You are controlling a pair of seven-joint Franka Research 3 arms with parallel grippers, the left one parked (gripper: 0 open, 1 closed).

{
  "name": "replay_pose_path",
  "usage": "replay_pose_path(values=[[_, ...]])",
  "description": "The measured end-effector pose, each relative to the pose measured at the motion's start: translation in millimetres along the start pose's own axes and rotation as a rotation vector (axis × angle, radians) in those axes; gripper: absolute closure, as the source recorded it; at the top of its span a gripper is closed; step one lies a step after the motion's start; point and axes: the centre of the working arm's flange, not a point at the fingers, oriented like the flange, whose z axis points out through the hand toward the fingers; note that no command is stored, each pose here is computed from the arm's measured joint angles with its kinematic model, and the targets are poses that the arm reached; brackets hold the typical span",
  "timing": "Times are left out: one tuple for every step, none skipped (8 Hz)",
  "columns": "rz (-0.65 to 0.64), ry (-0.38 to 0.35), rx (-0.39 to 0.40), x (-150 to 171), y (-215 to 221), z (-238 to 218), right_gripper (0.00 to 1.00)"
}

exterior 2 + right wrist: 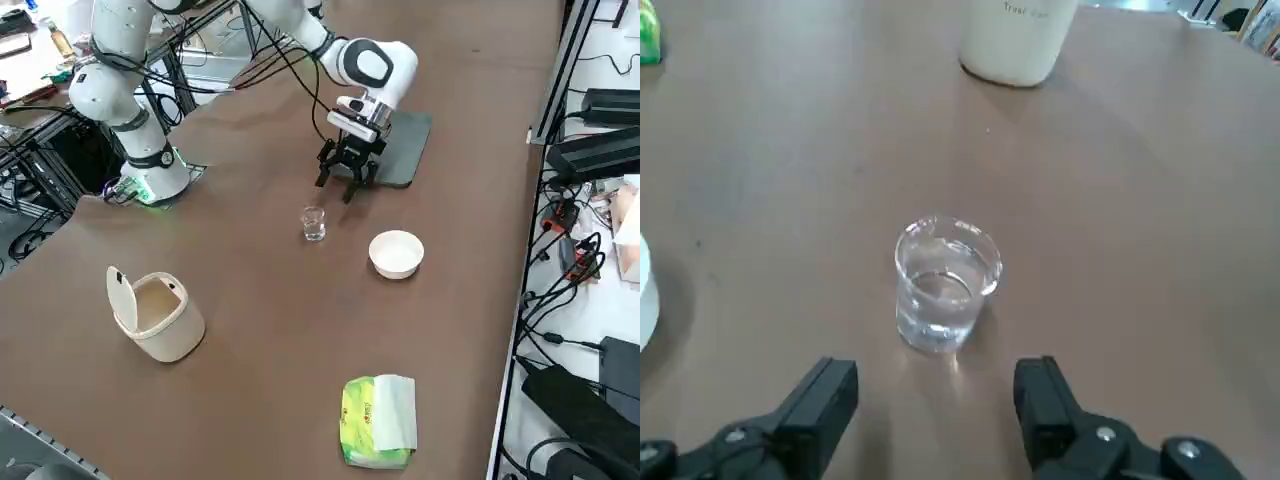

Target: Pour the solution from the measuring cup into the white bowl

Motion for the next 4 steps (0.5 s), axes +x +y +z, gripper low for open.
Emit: replay_pose_path(values=[[0.019, 0.022, 0.001, -3.2, -2.2, 9.1, 0.06], [0.029, 0.042, 0.010, -5.1, -4.0, 14.3, 0.06], [0.048, 0.061, 0.035, -4.8, -7.0, 16.1, 0.06], [0.063, 0.076, 0.052, -5.0, -9.3, 18.4, 0.06]])
